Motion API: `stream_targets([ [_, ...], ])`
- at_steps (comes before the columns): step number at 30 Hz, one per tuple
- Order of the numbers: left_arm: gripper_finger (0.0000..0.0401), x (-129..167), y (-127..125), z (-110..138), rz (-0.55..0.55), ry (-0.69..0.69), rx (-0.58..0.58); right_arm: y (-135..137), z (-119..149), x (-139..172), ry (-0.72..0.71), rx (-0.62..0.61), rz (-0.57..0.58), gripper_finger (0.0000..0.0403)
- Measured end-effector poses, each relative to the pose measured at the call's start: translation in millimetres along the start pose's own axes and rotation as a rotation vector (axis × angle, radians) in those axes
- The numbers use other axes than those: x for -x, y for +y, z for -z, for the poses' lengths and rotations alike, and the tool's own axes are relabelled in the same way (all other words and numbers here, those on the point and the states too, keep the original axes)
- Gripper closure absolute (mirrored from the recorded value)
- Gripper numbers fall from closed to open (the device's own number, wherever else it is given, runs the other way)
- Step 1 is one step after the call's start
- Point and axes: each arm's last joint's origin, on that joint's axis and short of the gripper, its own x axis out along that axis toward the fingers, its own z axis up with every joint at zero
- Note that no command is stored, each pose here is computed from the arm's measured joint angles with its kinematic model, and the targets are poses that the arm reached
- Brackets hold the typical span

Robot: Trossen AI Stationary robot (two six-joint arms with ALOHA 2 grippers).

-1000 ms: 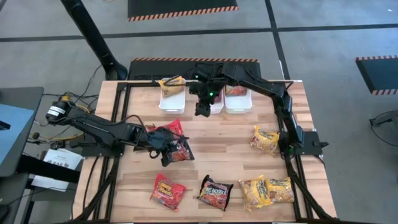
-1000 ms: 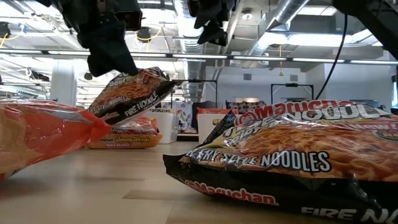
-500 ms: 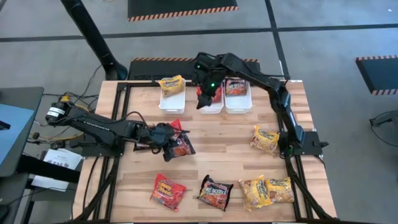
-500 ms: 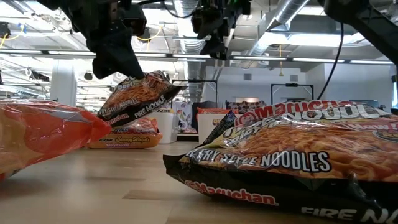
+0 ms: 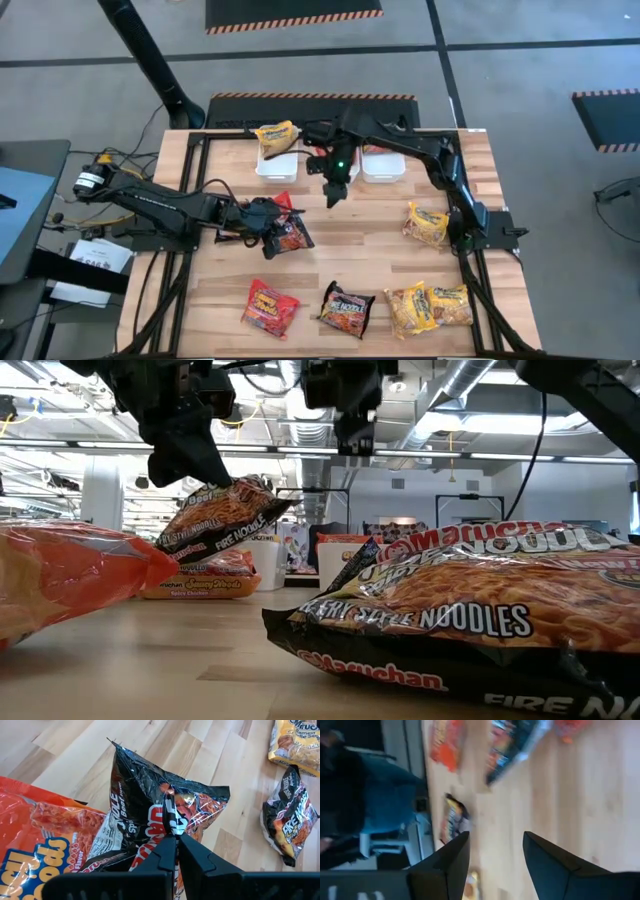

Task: Sort Maruchan noodles
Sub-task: Put the black noodle pack into the right white bin

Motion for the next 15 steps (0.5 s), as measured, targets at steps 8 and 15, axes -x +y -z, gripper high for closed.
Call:
stream_targets([
  [8, 0.0401, 0.0, 0.2, -0.1, -0.001, 0.0, 0.004, 34.4, 10.3, 7.1, -0.012, 0.066, 0.025, 0.0196],
  [15, 0.0401, 0.0, 0.1, -0.1, 0.0, 0.0, 0.004, 56.6, 22.4, 22.7, -0.047, 0.117, 0.149, 0.0196],
])
